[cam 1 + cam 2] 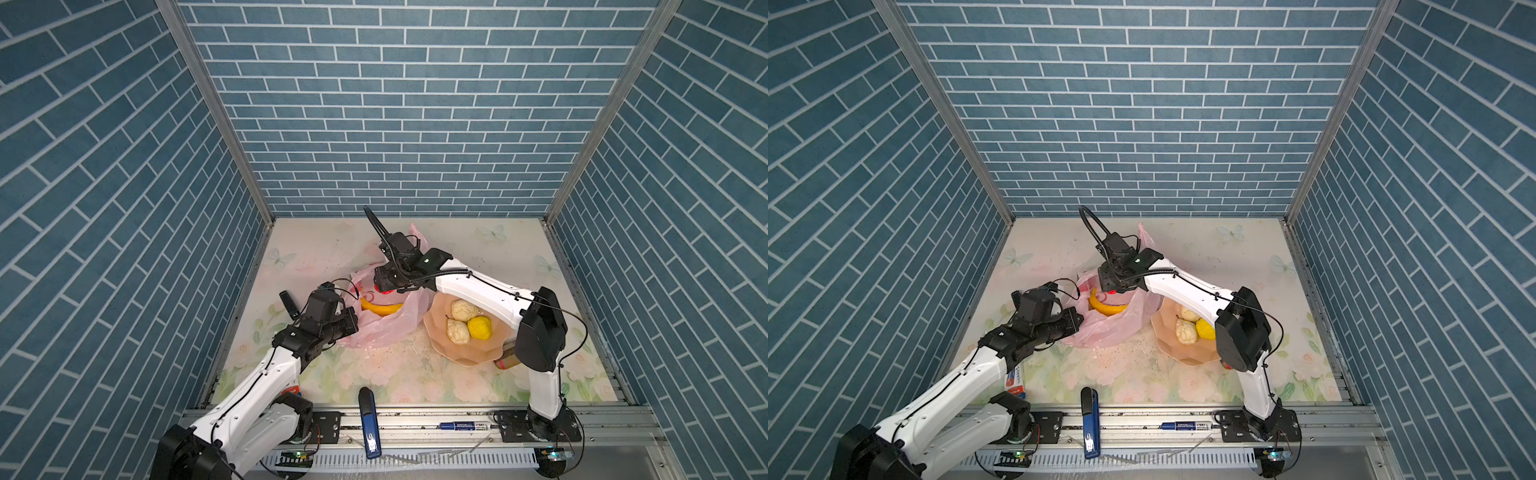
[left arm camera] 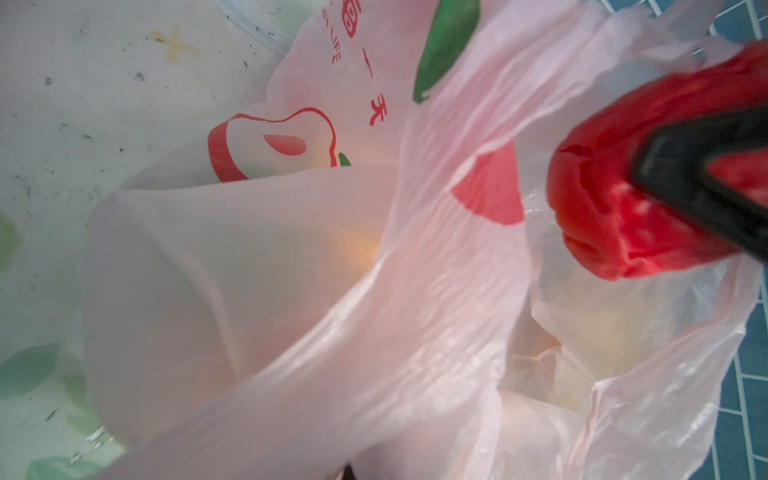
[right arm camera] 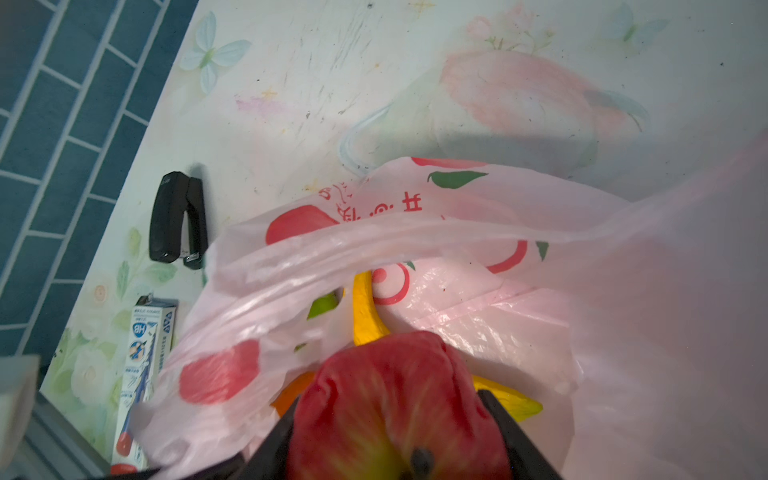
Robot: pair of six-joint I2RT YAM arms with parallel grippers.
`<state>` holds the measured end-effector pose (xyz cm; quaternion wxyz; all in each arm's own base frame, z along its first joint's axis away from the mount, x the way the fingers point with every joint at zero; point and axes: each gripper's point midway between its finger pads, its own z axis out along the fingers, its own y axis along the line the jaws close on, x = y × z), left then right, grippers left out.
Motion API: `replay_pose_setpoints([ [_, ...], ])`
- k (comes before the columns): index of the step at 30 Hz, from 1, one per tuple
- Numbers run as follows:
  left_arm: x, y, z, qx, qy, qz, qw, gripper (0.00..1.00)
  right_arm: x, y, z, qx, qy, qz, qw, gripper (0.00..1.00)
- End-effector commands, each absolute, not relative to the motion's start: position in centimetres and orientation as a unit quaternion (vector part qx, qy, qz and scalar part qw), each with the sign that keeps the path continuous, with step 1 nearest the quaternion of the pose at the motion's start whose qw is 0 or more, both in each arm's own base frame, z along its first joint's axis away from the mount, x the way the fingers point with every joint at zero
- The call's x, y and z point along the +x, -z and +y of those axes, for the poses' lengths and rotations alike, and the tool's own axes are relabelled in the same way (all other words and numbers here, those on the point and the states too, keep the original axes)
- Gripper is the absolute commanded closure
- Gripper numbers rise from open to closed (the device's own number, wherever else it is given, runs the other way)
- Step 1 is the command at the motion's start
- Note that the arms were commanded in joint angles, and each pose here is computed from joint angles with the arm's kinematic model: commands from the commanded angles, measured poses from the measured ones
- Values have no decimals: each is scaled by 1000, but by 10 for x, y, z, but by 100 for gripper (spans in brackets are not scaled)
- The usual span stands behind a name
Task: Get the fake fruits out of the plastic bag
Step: 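Lift the red apple out of the bag and carry it toward the bowl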
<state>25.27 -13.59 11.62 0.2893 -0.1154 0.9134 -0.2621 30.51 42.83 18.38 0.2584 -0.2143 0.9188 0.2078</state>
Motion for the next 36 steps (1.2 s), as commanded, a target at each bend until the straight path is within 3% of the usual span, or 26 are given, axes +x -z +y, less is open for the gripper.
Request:
replay_pose_setpoints([
  [1, 263, -131, -137, -114, 261, 906, 311, 100, 280, -187, 410, -251, -189, 921, 231, 54],
  [20, 268, -147, -132, -117, 249, 904, 327, 100, 256, -253, 310, -220, -120, 913, 323, 55],
  [30, 270, -156, -128, -120, 238, 905, 333, 100, 255, -239, 231, -148, -88, 927, 332, 55],
  [36, 270, -157, -124, -125, 227, 906, 333, 100, 256, -214, 213, -137, -74, 935, 319, 55],
])
